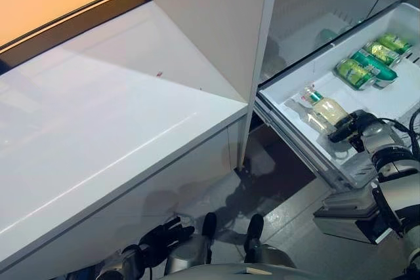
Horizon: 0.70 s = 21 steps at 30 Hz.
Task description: Put drinks into fridge and close the fridge
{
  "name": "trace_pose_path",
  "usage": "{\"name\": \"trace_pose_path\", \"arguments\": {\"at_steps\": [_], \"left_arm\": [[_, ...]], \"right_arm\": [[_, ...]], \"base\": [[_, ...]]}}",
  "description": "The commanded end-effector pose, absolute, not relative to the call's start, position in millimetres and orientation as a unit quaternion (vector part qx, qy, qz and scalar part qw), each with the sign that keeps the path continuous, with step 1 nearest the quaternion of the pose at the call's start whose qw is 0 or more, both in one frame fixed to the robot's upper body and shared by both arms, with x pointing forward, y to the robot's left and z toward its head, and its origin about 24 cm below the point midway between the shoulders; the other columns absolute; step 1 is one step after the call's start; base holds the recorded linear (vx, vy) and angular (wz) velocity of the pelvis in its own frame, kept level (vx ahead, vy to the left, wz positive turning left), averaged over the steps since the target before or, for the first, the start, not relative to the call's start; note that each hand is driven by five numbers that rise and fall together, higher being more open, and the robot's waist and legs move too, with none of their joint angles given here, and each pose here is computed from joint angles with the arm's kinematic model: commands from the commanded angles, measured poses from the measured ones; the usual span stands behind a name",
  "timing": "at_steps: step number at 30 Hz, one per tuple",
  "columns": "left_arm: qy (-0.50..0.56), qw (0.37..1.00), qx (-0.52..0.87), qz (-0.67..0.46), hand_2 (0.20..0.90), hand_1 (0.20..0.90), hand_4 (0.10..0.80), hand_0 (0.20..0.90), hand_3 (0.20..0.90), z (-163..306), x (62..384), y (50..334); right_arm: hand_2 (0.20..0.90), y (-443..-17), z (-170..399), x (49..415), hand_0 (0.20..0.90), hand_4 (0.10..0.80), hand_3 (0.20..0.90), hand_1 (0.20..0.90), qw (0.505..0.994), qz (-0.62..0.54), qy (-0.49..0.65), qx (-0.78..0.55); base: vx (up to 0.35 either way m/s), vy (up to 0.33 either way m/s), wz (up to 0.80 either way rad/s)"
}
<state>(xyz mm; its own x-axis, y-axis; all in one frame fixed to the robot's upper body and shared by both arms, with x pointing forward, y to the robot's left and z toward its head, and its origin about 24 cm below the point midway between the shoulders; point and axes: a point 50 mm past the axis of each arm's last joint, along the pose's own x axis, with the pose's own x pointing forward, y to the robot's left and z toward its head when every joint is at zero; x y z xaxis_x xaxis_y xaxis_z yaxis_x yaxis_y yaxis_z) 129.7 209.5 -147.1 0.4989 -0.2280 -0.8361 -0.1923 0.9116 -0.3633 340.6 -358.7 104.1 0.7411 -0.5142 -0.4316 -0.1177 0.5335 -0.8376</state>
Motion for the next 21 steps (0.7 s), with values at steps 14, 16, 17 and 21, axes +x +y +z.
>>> {"name": "trace_pose_path", "arguments": {"at_steps": [14, 16, 17, 21], "left_arm": [[0.513, 0.84, -0.174, -0.037, 0.9, 0.9, 0.8, 0.9, 0.9, -144.9, 126.5, 217.5], [0.521, 0.835, -0.171, -0.031, 0.9, 0.9, 0.8, 0.9, 0.9, -147.3, 120.5, 218.4], [0.526, 0.833, -0.17, -0.027, 0.9, 0.9, 0.8, 0.9, 0.9, -148.4, 117.7, 219.1], [0.546, 0.819, -0.174, -0.006, 0.9, 0.9, 0.8, 0.9, 0.9, -154.7, 100.5, 221.1]], "right_arm": [[0.9, -321.1, 196.8, 372.4, 0.9, 0.8, 0.9, 0.9, 0.927, -0.059, 0.136, -0.345], [0.9, -307.2, 202.9, 372.3, 0.9, 0.8, 0.9, 0.9, 0.96, -0.029, 0.084, -0.265], [0.9, -302.0, 204.1, 371.1, 0.9, 0.8, 0.9, 0.9, 0.973, -0.015, 0.063, -0.221], [0.9, -293.8, 231.9, 357.6, 0.9, 0.8, 0.9, 0.9, 0.991, -0.007, -0.087, -0.098]], "base": [[0.039, 0.016, -0.04], [0.07, 0.046, -0.19], [0.064, 0.05, -0.2], [0.061, 0.055, -0.21]]}}
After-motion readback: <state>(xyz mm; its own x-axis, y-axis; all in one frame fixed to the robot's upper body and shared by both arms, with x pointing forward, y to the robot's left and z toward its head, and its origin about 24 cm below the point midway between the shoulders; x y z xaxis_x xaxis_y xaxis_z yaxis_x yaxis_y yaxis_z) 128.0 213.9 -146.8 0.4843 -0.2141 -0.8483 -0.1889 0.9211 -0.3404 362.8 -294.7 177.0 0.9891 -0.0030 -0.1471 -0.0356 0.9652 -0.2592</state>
